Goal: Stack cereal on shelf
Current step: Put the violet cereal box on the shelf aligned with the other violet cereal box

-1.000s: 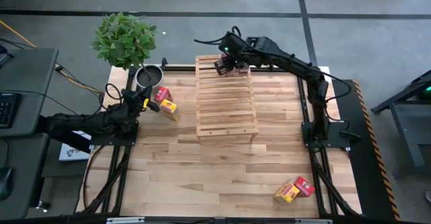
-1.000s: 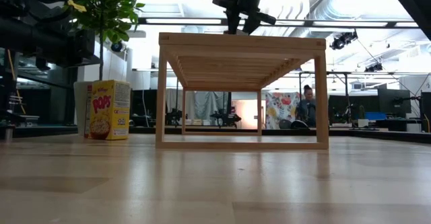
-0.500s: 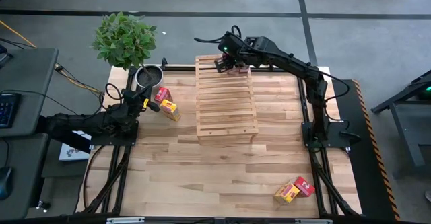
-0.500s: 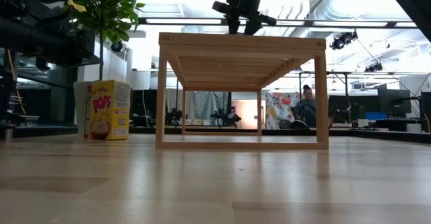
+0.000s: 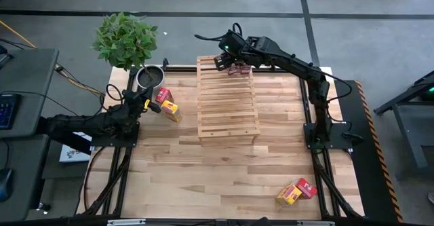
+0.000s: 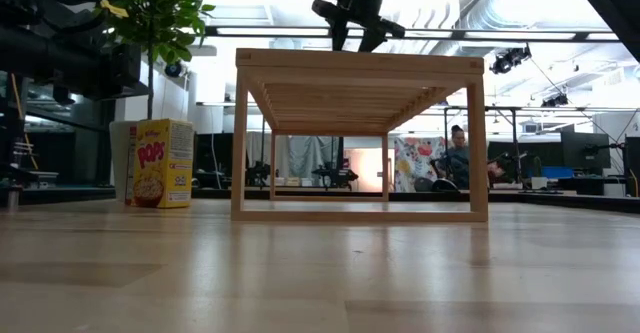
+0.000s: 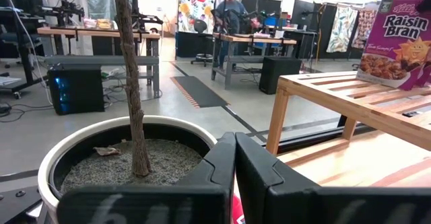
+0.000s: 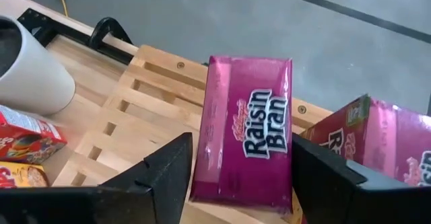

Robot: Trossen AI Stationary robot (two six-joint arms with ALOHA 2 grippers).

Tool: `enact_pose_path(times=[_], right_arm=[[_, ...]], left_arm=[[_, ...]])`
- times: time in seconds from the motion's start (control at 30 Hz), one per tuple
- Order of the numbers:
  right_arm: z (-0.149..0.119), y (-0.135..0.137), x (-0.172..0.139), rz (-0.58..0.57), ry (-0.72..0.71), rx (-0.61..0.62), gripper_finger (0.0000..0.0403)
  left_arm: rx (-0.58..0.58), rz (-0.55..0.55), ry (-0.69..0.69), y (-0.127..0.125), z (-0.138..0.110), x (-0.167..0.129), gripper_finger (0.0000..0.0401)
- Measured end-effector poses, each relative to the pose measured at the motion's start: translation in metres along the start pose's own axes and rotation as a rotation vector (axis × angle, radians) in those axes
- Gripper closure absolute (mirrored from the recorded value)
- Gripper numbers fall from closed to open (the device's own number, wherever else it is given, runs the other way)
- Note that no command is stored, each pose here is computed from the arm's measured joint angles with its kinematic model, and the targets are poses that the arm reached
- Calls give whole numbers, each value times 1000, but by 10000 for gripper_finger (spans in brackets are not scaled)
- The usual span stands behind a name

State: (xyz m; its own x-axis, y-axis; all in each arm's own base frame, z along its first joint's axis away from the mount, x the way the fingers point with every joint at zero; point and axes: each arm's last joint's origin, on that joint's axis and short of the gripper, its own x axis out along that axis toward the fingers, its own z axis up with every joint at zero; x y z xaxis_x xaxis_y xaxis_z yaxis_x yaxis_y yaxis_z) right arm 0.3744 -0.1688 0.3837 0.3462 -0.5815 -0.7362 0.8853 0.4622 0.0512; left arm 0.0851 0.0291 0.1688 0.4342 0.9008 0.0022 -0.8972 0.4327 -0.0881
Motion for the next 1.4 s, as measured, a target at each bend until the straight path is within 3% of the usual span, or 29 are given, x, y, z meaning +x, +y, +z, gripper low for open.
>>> enact_pose_path(times=[0.53, 0.7, 0.8, 1.0, 1.27, 1.4], right_arm=[[18, -15, -20, 40, -110, 41, 178], [28, -10, -25, 134, -195, -16, 184], [32, -5, -27, 220, -217, -58, 217], [29, 1, -26, 287, -217, -295, 380], [9, 19, -2, 244, -143, -750, 399], [6, 20, 0, 207, -136, -858, 401]], left_arm=[[1, 0, 0, 0, 0, 0, 398], [0, 0, 0, 0, 0, 0, 398], [0, 0, 0, 0, 0, 0, 398], [1, 0, 0, 0, 0, 0, 398], [1, 0, 0, 0, 0, 0, 398], [0, 0, 0, 0, 0, 0, 398]])
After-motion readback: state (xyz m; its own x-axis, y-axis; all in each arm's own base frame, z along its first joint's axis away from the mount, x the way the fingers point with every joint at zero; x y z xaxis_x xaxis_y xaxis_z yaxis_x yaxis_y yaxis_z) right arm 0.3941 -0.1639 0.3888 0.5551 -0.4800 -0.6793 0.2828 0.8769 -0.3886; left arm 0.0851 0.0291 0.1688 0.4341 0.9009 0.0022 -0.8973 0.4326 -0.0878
